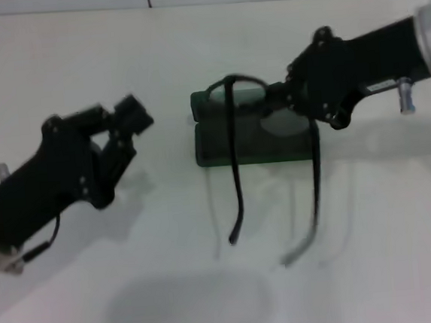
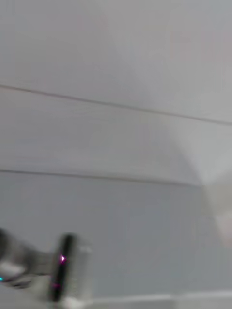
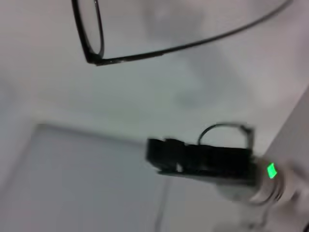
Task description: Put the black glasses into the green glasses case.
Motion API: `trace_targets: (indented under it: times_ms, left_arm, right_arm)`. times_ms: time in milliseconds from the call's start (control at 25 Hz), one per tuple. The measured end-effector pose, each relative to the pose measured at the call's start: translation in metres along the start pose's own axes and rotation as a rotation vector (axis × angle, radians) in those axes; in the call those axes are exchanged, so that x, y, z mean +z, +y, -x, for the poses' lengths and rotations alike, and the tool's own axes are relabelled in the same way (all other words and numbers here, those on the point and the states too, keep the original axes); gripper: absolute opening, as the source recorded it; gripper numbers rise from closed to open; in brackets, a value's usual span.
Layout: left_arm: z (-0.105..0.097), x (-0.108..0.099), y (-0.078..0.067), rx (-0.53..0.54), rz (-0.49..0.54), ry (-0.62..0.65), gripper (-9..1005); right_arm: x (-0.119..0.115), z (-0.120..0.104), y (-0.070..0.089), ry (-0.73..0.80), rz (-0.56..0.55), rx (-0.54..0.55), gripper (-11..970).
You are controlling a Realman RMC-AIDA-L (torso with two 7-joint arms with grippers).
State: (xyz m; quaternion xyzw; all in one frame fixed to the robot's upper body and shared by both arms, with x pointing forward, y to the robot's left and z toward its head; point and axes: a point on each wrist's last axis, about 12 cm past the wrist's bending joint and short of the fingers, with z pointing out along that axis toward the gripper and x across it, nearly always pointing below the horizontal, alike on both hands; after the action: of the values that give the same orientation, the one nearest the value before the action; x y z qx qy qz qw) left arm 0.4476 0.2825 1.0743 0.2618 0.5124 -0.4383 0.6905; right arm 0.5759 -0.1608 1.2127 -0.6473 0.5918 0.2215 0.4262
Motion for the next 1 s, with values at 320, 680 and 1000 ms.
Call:
trace_targets:
  times_ms: [320, 680, 1000]
  left_arm:
    - [0.024, 0.047, 0.023, -0.017, -0.143, -0.116, 68]
    - [0.018, 0.083, 0.014, -0.058, -0.312, -0.101, 49]
    - [0.009, 0.091, 0.011, -0.066, -0.334, -0.053, 48]
  right_arm:
    - [-0.002, -0.034, 0.009, -0.221, -0.198, 0.173, 35]
    - [0.004, -0.052, 0.021, -0.358, -0.176, 0.259, 35]
    - [0.006, -0.054, 0.028, -0.411, -0.112, 0.265, 35]
